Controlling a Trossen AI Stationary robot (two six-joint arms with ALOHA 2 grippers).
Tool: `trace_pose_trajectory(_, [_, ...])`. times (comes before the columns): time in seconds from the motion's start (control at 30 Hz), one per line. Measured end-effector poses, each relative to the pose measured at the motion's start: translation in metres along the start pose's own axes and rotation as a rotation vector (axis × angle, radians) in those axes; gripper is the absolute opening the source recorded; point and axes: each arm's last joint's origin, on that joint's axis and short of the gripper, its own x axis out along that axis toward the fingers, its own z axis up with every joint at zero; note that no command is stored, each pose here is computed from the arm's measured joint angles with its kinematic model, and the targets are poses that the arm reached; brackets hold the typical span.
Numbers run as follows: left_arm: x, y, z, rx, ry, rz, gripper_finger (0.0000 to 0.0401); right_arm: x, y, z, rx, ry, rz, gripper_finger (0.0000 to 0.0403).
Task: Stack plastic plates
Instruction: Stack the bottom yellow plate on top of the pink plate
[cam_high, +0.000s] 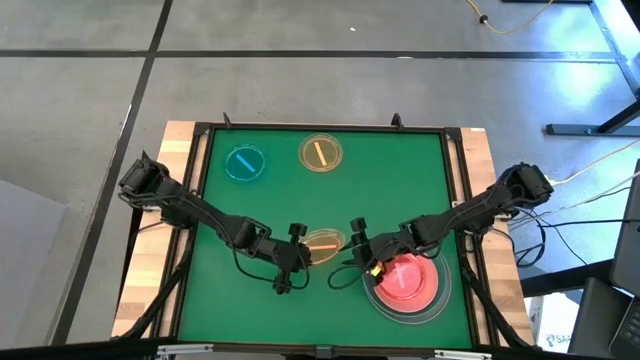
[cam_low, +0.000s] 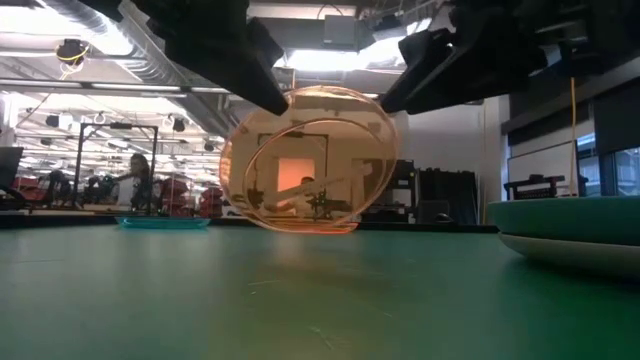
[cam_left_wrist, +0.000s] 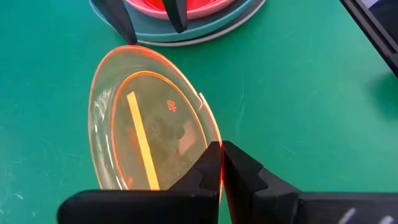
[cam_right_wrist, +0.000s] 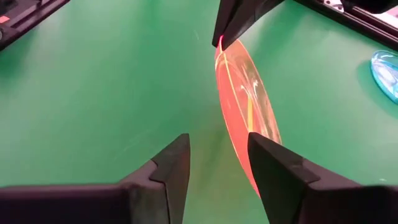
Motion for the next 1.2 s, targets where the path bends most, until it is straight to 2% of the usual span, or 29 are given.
trace_pose_trajectory(0.2, [0.000,0.000,0.000,0.000,0.001,-0.001,0.0004,0.000,0.000,0.000,-0.001,-0.001,-0.008,0.0140])
trace_pose_trajectory(0.43, [0.000,0.000,0.000,0.002,0.000,-0.001,0.0004,-0.001,-0.003,0.011,0.005,-0.098,-0.071,0.0124])
trace_pose_trajectory(1.0, [0.000,0.000,0.000,0.002,0.001,0.003,0.0004,0.009,-0.001,-0.005,-0.040,0.019,0.003,0.0123])
trace_pose_trajectory(1.2, [0.000,0.000,0.000,0.001,-0.001,0.008,0.0004,0.009,-0.001,-0.005,-0.053,0.021,0.004,0.0085])
